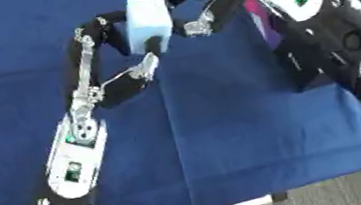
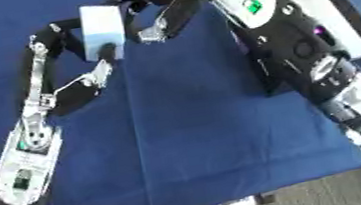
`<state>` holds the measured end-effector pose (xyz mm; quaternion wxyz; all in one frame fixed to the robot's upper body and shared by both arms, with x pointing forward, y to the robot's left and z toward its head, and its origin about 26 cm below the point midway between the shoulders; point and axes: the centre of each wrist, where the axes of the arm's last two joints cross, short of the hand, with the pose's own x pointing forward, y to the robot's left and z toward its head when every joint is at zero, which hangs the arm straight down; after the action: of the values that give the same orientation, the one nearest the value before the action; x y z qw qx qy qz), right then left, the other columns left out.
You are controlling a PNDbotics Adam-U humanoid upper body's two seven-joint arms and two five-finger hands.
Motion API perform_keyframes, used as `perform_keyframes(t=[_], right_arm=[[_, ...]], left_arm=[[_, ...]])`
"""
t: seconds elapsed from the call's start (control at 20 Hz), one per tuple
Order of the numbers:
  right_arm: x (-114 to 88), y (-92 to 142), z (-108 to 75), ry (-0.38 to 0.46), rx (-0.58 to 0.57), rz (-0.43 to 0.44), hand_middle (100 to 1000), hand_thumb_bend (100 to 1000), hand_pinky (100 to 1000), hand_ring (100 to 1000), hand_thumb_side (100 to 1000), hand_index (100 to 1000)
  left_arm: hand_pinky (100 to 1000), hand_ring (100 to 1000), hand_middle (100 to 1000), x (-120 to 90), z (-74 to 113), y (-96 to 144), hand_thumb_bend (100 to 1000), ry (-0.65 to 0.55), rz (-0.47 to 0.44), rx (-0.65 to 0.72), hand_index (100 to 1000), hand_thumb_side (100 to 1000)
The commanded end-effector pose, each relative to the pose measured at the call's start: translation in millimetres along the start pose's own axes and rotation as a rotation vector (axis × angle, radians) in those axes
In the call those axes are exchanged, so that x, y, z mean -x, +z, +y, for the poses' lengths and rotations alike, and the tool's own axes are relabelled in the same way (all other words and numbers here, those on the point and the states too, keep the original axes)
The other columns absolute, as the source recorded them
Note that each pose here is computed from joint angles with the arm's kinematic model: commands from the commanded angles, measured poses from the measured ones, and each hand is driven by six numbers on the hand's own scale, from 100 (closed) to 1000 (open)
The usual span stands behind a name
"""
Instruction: Pick up the objects with one hand, pass them to the other hand, and then place them into the box on the other side of the table.
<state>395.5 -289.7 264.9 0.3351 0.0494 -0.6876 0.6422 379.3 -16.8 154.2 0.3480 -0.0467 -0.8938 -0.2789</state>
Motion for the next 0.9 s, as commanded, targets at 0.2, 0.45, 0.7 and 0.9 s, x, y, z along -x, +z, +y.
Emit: perform_keyframes(t=[0.2,0.45,0.7,0.9], right_arm=[[-5.8,1.2,-5.8,0.023,-0.005,-0.007,622,100,733,1000,259,828],[-6.2,0.2,-4.8,0.034,-0.012,-0.01,734,100,774,1000,198,931],[-5.8,0.3,-3.3,0.065,-0.022,-0.009,852,100,808,1000,199,1000],[-5.7,0.2,-2.8,0.088,-0.025,-0.023,918,100,834,1000,202,1000]], left_arm=[[626,373,294,-3.2,2.3,-4.6,100,0.008,-0.01,-0.033,505,312],[618,364,283,-1.7,2.2,-3.7,100,0.003,-0.005,-0.04,488,284],[613,356,276,-0.6,2.8,-3.5,100,-0.002,-0.001,-0.051,476,258],[610,353,272,0.7,2.4,-2.5,100,-0.006,0.002,-0.055,469,246]])
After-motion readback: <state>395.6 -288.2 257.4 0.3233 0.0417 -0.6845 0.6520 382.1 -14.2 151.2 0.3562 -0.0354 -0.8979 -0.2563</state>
